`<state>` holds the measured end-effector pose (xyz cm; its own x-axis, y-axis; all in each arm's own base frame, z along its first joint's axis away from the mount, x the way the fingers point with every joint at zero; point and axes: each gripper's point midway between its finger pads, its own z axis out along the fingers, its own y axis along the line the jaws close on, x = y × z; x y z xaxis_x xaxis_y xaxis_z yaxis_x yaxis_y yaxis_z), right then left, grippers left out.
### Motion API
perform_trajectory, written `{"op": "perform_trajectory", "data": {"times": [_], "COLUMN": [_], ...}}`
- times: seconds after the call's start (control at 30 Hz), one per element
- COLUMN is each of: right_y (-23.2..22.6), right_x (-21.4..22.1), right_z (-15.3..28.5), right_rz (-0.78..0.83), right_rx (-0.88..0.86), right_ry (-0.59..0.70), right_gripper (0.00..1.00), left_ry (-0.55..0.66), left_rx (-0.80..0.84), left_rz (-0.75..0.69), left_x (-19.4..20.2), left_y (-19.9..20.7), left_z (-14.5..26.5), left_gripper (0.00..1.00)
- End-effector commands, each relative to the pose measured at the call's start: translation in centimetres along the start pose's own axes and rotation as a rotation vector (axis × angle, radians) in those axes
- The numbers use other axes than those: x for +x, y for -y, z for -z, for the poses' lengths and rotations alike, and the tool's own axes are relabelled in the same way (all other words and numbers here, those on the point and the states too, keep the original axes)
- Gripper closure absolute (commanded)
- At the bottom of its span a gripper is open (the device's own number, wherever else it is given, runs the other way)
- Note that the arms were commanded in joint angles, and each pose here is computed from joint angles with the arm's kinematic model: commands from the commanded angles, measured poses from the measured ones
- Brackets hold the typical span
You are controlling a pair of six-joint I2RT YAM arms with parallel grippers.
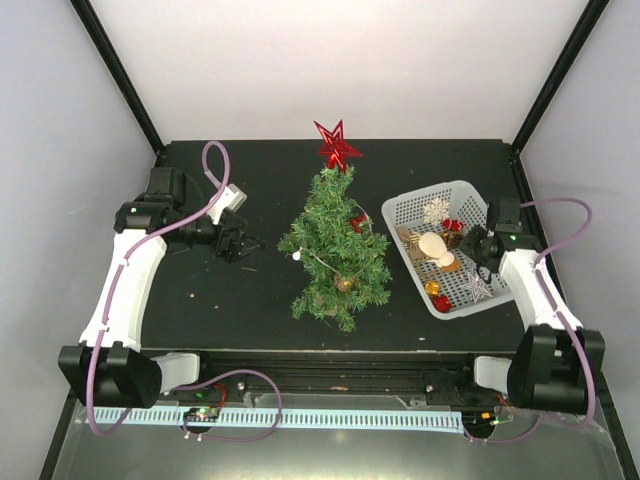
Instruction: Decorate the small christmas tree
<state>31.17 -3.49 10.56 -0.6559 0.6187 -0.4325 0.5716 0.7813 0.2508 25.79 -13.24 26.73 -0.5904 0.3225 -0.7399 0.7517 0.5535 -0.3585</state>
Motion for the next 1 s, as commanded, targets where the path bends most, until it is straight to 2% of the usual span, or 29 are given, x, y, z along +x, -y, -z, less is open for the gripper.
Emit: {"op": "perform_trajectory", "data": {"times": [0.0,0.23,0.37,0.53,0.7,0.97], "right_y": [-0.3,-3.5,-6.5,-11.1,-14.1,-15.6], "right_x": [0.4,1.7,1.4,1.4,3.2,8.1], "right_z": [2.6,7.8,12.2,19.3,27.1,37.3], "right_rz": [0.056,0.122,0.176,0.218,0.378,0.626], "right_rx": [-0.034,-0.181,-0.315,-0.619,-0.874,-1.282], "right_ry": [0.024,0.060,0.134,0.197,0.231,0.122], "right_gripper": [0.96,0.97,0.97,0.96,0.96,0.95], "left_ry": [-0.004,-0.004,0.001,0.016,0.091,0.228], "left_rx": [-0.026,-0.079,-0.103,-0.120,-0.098,0.031], "left_rz": [-0.006,-0.011,-0.014,-0.035,-0.068,-0.184], "left_x": [-0.5,-0.5,-0.6,-1.3,-3.6,-7.2], "left_y": [0.0,0.4,1.1,2.2,4.5,9.8], "left_z": [1.1,2.6,3.7,5.4,7.4,10.0], "left_gripper": [0.01,0.01,0.01,0.01,0.01,0.01]}}
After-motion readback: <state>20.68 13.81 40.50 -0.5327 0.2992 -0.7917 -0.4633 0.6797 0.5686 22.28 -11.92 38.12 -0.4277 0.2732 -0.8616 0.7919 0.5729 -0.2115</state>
